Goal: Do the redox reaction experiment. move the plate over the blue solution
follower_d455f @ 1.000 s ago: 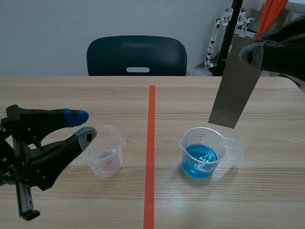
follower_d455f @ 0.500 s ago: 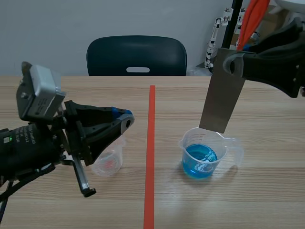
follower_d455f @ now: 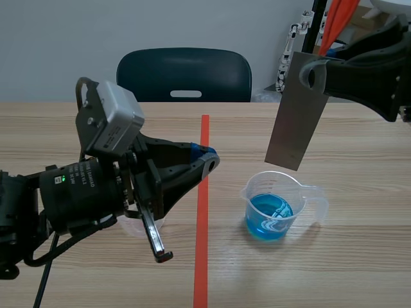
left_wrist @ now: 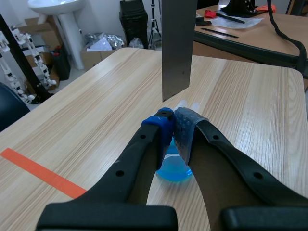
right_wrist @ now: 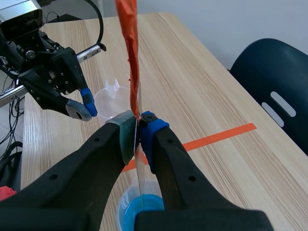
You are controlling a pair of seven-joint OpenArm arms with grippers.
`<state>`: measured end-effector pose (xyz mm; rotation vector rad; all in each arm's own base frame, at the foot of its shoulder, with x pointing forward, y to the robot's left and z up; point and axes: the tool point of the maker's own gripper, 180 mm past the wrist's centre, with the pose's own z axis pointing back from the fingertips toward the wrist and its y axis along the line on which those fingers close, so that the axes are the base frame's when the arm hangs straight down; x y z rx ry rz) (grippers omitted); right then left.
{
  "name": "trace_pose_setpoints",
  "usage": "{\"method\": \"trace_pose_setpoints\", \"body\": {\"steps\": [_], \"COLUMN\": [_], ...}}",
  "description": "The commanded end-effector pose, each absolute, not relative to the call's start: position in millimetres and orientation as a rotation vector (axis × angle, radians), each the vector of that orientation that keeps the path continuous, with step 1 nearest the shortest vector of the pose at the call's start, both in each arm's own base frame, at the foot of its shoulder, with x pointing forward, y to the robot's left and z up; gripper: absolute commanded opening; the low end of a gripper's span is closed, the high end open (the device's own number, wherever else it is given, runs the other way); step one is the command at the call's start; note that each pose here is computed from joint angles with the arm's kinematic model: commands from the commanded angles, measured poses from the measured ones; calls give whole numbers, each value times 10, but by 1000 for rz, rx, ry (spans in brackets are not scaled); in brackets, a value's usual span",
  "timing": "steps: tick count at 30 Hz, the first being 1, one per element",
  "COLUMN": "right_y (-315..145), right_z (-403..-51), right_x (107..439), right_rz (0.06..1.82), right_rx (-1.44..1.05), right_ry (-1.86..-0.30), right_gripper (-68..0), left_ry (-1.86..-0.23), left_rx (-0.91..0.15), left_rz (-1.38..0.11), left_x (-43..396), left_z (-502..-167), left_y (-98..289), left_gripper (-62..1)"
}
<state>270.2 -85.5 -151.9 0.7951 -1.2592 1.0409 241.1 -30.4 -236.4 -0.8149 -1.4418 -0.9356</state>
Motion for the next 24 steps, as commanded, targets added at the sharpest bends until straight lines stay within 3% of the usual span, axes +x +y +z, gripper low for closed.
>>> {"method": "trace_pose_setpoints", "body": {"steps": [1, 11, 24], "right_y": [-872, -876, -875], "right_z": [-1364, -1383, -1383], "right_x": [2747, 2748, 2748], "right_rz": [1050, 1053, 1053], "right_rx": [789, 782, 782], "right_ry": [-1302, -1293, -1293], "right_gripper": [-669, -669, -669], "left_ry": [-1457, -1440, -1428], "left_rx": [-826, -753, -751], "left_rz": [-945, -951, -873], "left_x": [2397, 2469, 2525], "left_z": [-2326, -2410, -2614], "left_y": [-376, -411, -301], "left_gripper": [-567, -567, -567]}}
